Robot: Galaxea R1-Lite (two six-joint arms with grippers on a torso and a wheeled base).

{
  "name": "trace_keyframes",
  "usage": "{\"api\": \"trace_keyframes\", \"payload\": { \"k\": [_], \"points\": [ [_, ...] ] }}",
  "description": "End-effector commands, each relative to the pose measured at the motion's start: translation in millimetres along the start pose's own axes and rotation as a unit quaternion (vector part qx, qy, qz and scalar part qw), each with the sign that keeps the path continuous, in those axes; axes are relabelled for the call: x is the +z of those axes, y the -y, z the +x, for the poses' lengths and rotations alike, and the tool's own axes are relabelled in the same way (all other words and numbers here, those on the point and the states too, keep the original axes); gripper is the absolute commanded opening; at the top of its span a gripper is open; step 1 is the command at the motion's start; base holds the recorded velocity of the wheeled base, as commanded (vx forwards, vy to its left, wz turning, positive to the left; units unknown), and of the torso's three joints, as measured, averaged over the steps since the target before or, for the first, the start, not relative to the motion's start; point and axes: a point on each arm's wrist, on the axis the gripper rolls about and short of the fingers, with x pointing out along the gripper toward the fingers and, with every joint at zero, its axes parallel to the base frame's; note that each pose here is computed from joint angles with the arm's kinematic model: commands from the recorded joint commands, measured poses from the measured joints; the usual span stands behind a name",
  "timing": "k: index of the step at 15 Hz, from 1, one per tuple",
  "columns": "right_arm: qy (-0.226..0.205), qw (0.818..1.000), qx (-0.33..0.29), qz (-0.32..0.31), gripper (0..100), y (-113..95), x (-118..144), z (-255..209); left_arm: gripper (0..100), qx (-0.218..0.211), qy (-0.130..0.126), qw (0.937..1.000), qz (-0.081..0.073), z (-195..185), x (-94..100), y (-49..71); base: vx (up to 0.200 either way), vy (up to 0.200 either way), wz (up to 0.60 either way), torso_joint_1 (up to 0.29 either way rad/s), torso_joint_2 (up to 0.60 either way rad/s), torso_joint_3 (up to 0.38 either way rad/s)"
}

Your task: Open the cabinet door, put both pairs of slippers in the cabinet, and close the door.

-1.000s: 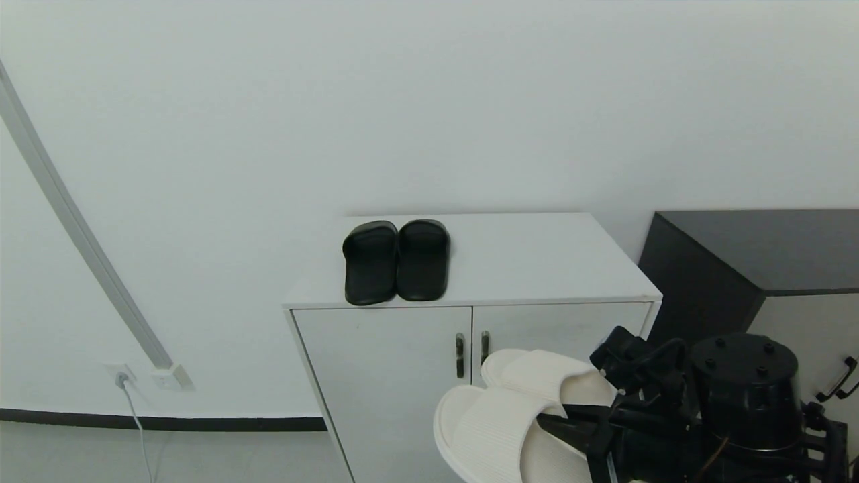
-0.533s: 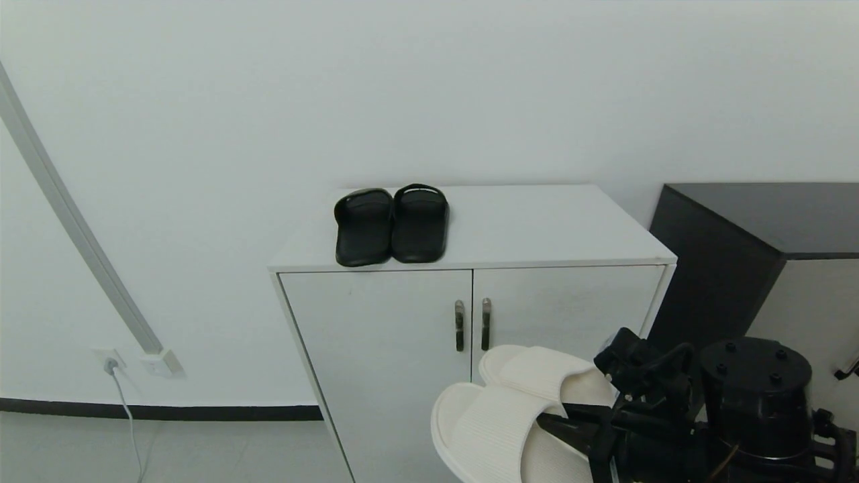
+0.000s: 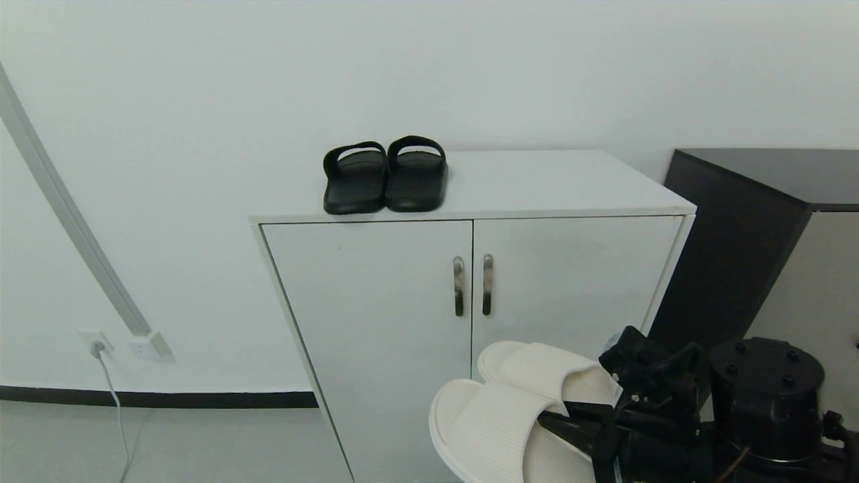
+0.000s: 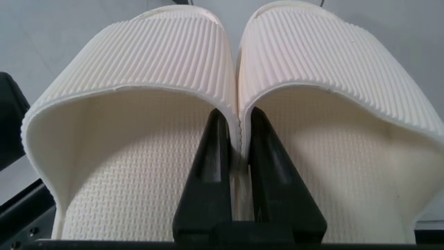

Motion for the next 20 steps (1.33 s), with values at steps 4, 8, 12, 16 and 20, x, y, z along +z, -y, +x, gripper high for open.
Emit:
{"api": "trace_keyframes", "payload": {
  "k": [4, 8, 12, 16, 20],
  "points": [
    [-0.019, 1.000, 0.003, 0.000, 0, -2, -10, -3, 100, -0.002, -0.001, 1.0000, 0.000, 0, -0.1, 0.1, 0.000, 0.000, 0.00, -0.117, 0.47, 0.344],
    [-0.021, 1.000, 0.007, -0.001, 0, -4, -11, -3, 100, -0.002, -0.001, 1.0000, 0.000, 0, -0.2, 0.1, 0.000, 0.000, 0.00, -0.063, 0.45, 0.367],
    [-0.031, 0.999, 0.011, -0.006, 0, -6, -15, -1, 100, -0.002, -0.001, 1.0000, 0.002, 0, -0.1, 0.1, 0.000, 0.000, 0.00, -0.007, 0.16, 0.146],
    [-0.031, 0.999, 0.010, -0.009, 0, -6, -16, -1, 100, -0.013, -0.003, 0.9999, 0.005, 0, 0.6, 0.6, 0.000, 0.000, 0.00, 0.000, 0.00, 0.000],
    [-0.037, 0.999, 0.012, -0.015, 0, -5, -18, -1, 100, -0.095, 0.000, 0.9925, -0.077, 2, 54.9, 1.9, 0.000, 0.000, 0.00, -0.013, 0.08, 0.088]
  ]
}}
